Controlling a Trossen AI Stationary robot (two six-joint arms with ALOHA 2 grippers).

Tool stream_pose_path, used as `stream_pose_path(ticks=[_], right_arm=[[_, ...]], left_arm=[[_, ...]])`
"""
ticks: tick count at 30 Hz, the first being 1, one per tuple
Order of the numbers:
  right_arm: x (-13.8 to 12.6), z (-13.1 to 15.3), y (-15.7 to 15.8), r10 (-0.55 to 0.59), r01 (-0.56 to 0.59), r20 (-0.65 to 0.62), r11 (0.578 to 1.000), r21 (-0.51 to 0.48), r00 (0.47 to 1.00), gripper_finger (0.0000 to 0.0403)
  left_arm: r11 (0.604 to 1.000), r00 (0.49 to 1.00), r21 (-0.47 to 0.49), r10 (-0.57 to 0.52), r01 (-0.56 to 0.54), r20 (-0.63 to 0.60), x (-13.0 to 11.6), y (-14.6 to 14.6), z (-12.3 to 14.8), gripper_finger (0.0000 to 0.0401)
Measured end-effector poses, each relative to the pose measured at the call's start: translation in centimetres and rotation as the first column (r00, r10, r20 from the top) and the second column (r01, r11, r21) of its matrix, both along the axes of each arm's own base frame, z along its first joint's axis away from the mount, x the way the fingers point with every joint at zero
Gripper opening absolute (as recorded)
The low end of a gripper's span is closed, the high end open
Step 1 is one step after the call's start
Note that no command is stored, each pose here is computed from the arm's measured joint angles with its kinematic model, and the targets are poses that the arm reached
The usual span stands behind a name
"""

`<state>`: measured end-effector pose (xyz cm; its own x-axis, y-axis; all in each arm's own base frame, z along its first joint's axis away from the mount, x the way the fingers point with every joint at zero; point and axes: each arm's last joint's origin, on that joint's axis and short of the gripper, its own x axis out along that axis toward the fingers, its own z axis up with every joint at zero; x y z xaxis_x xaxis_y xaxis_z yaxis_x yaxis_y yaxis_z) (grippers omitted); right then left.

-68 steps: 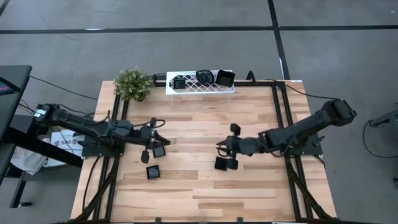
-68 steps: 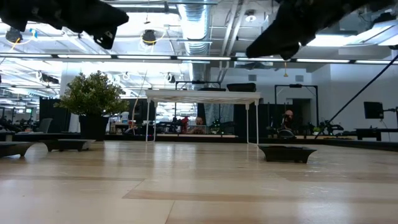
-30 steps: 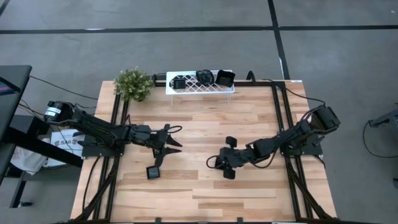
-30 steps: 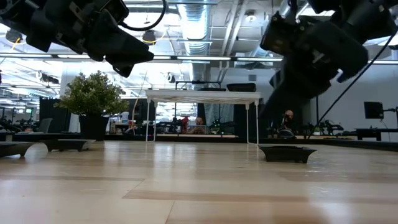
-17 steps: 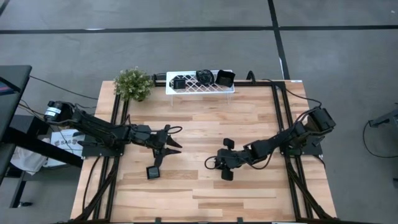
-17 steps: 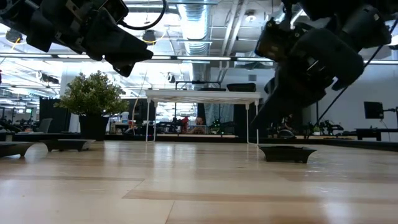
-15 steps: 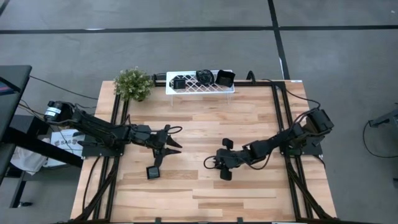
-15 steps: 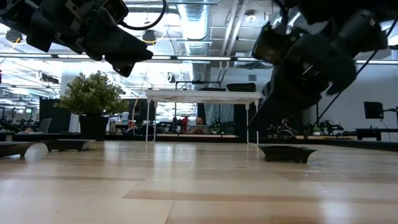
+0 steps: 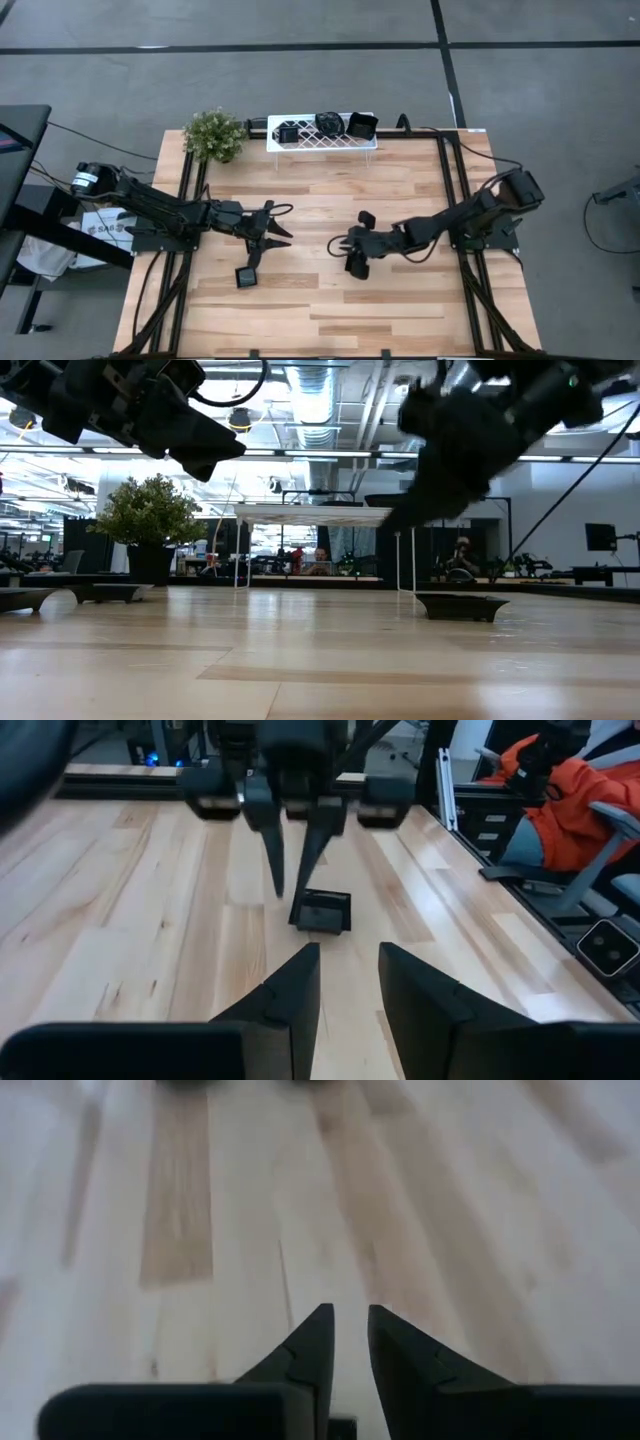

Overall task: Pick & Place Mini shaped plates
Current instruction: Stack the black square plate on top of the black square plate on the shelf

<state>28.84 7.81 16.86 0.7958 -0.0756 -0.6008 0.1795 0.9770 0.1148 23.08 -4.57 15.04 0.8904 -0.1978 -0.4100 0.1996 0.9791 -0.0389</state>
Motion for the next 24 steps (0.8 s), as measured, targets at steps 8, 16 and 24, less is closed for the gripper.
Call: stream_pose_path(ticks=[8, 16, 24], right_arm=[[-1.5, 3.2, 0.4, 0.028, -0.025, 0.087, 0.999, -0.030, 0.996, 0.0060], [-3.0, 2.9, 1.9, 0.054, -0.054, -0.008, 0.999, -0.005, 0.999, 0.0060], [-3.8, 2.1, 1.6, -0.031, 0.033, -0.101, 0.999, 0.015, 0.994, 0.0060]], left_arm=[[1.000, 0.996, 0.011, -0.011, 0.010, 0.088, -0.5, 0.1, 1.8, 0.0106], [1.000, 0.978, 0.010, -0.020, 0.018, 0.210, -2.0, 0.3, 4.8, 0.0106], [0.997, 0.943, 0.005, 0.074, -0.080, 0.324, -3.6, 1.0, 7.3, 0.0106]])
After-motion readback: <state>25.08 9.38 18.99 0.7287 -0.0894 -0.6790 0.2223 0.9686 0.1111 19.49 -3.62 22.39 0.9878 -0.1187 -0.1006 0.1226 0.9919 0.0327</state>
